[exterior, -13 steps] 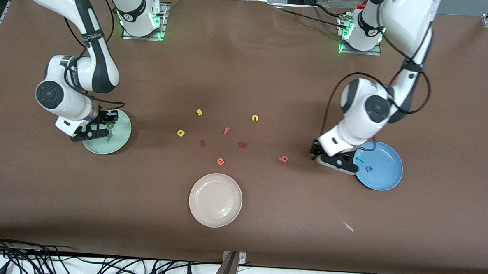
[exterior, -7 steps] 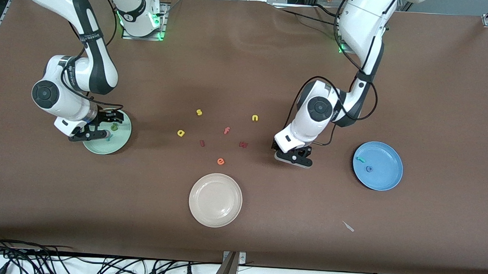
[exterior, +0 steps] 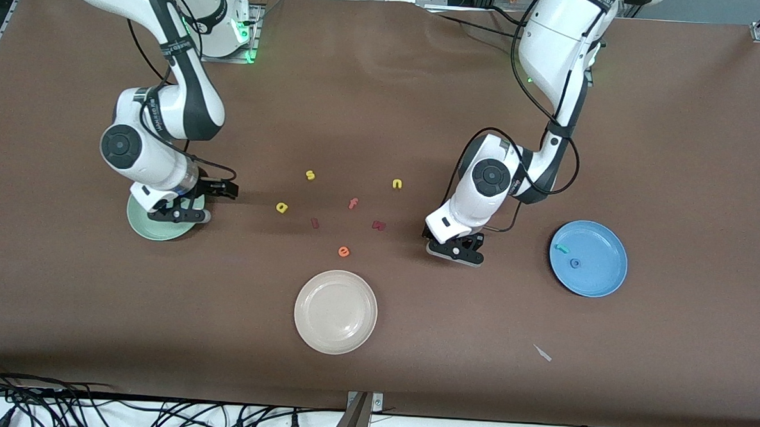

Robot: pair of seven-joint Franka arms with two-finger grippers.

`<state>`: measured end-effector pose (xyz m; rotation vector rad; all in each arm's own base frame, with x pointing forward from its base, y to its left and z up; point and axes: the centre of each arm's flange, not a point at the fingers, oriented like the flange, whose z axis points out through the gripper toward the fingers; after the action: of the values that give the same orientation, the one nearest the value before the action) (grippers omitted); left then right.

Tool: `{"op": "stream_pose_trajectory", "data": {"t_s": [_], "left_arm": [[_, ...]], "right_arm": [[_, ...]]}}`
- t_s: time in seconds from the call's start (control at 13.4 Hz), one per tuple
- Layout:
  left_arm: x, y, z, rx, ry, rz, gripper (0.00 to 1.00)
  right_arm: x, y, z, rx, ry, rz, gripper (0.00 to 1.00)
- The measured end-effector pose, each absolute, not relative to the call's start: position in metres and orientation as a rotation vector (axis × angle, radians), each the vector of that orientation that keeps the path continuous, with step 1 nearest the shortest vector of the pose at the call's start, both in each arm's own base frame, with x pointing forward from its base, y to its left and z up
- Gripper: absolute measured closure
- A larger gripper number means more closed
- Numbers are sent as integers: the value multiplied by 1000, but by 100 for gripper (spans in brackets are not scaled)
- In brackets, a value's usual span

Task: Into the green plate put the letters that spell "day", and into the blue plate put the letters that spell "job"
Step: 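Release both letters on the plates and reach toward the next letters, then grasp the yellow a with the right gripper while the left reaches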

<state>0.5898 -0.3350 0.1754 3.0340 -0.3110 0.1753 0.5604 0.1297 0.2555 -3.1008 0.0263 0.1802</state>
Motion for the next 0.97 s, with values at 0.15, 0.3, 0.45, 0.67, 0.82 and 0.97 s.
{"op": "stream_pose_trajectory", "data": {"t_s": [0.15,0.3,0.45,0.67,0.82,0.97], "left_arm": [[587,-337,166,3041,-320,163,20],[587,-337,166,3041,-319,166,21],[588,-335,167,3044,-318,169,31],[589,-336,168,3042,-320,174,47],[589,-337,169,3041,-321,177,54],[590,-336,171,3041,-320,181,59]], "right_arm": [[559,157,252,-3097,101,162,0],[553,197,243,-3099,183,138,0],[547,235,232,-3104,242,131,0],[550,257,217,-3103,314,107,0],[550,266,205,-3102,345,90,0],[550,270,196,-3103,355,85,0]]}}
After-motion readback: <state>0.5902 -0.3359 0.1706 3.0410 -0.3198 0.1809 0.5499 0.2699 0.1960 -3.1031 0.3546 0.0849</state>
